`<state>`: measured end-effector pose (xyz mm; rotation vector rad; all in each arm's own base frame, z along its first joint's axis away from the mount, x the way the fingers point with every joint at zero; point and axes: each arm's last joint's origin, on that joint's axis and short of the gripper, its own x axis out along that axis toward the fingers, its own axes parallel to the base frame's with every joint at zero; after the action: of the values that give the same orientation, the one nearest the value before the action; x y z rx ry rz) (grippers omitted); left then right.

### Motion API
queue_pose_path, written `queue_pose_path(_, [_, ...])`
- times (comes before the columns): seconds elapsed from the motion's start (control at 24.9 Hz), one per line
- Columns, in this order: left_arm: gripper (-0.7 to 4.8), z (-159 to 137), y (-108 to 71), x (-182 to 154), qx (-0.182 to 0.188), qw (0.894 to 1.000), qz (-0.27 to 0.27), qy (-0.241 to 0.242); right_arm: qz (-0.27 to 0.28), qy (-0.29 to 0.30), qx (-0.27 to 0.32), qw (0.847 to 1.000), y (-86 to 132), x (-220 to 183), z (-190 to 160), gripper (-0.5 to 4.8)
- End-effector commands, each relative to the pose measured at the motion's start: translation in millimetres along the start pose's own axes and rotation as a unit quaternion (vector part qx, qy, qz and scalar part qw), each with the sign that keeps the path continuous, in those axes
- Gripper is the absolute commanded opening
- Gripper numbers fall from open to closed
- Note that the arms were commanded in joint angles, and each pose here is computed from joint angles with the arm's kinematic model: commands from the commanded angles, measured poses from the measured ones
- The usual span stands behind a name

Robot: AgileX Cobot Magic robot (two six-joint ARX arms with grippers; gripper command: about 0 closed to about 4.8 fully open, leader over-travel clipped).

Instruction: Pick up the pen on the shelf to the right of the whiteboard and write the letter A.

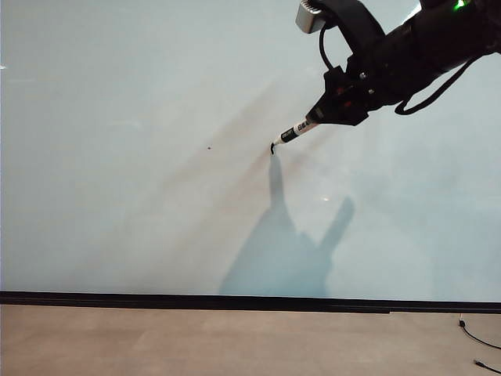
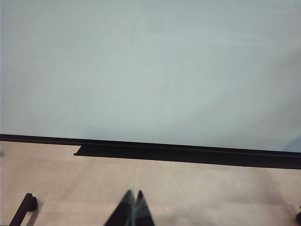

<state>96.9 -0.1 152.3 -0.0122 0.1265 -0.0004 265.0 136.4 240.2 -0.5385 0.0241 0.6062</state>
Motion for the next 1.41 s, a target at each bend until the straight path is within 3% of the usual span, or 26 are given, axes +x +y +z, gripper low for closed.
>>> queue_pose_path(0.04, [-0.04, 2, -0.1, 0, 0.002, 1.0, -0.002, -0.006, -0.037, -0.018, -0.006, 0.999, -7, -5, 10, -0.09])
queue_pose_path(0.92, [-0.04, 2, -0.1, 0, 0.002, 1.0, -0.002, -0.006, -0.109, -0.063, -0.023, 0.992, -23, -32, 38, -0.09])
queue_pose_path(1.29, [-0.05, 2, -0.1, 0, 0.002, 1.0, -0.002, -0.006, -0.037, -0.07, -0.02, 0.997, -5, -56, 53, -0.09])
queue_pose_path(1.41, [-0.05, 2, -0.1, 0, 0.002, 1.0, -0.002, -0.006, -0.033, -0.102, 0.053, 0.993, 7, -60, 48, -0.09])
